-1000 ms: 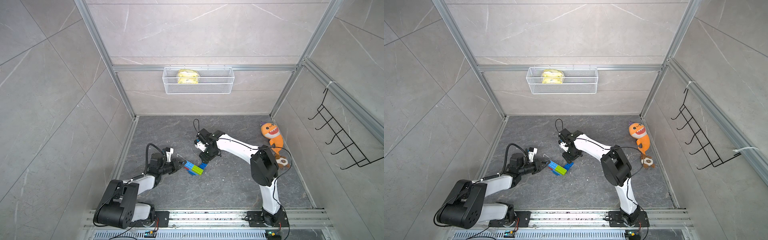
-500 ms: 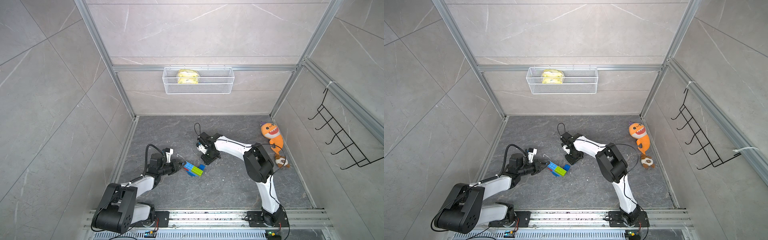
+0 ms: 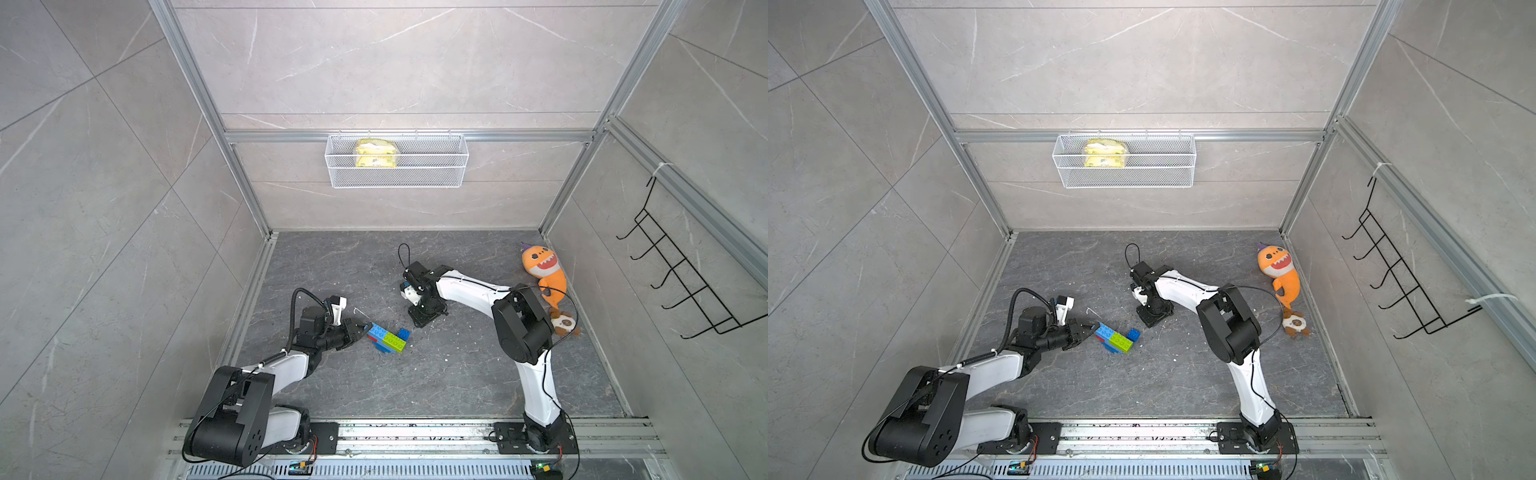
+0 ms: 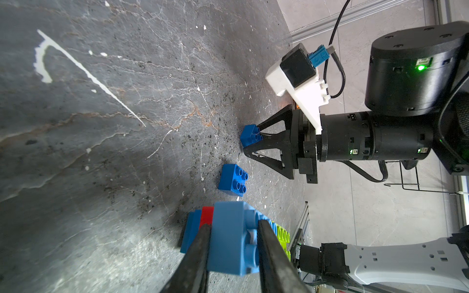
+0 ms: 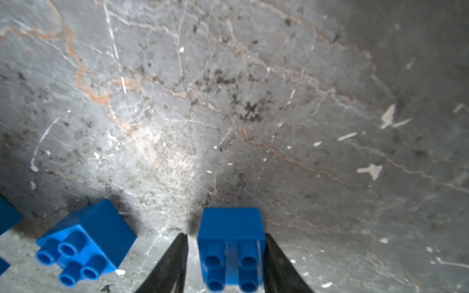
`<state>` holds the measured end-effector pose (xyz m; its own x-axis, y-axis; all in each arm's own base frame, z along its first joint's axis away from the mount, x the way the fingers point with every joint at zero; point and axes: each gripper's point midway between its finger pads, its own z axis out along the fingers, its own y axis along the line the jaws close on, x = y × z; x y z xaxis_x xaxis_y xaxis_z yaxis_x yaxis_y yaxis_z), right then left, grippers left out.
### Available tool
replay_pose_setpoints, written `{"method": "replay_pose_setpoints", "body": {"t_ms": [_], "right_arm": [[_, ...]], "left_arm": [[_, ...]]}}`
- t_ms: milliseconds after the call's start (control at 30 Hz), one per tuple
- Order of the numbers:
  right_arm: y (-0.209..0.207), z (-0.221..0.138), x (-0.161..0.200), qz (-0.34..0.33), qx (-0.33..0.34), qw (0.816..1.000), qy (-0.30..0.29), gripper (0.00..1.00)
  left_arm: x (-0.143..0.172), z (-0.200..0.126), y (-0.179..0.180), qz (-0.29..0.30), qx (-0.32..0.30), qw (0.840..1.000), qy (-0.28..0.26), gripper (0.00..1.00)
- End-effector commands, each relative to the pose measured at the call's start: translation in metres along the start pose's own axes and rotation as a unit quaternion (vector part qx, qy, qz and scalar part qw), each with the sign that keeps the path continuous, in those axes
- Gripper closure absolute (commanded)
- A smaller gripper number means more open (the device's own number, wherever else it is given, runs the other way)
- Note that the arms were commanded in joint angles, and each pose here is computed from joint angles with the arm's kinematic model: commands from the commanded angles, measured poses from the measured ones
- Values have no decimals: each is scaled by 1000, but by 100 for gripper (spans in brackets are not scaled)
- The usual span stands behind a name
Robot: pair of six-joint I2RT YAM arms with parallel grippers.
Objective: Assemble a heart with lego
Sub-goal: Pick up the lego brick from the center of the board.
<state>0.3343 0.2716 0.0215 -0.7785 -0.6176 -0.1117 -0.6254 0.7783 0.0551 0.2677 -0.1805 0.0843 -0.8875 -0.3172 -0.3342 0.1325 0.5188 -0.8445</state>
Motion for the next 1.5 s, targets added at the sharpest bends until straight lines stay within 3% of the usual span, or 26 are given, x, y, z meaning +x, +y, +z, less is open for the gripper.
{"method": "replay_pose_setpoints", "body": {"t_ms": [0,567,800,1100,1467], "right_arm": [[2,-8,-8,3,0,1000,-13,53],[2,-16,-14,5,3,1000,-23,53],[1,-15,-13,5,4,1000,-17,61],[0,-12,-7,2,8,1000,-6,54],[0,-7,-3,0,7,1000,5,56]], "left_arm": [[14,0,18,-12,-34,999,16,68],[11,0,16,-11,-31,999,14,68],[11,0,15,-12,-30,999,15,68],[11,0,16,-11,-32,999,14,68],[11,0,14,-10,-30,999,14,68]]}}
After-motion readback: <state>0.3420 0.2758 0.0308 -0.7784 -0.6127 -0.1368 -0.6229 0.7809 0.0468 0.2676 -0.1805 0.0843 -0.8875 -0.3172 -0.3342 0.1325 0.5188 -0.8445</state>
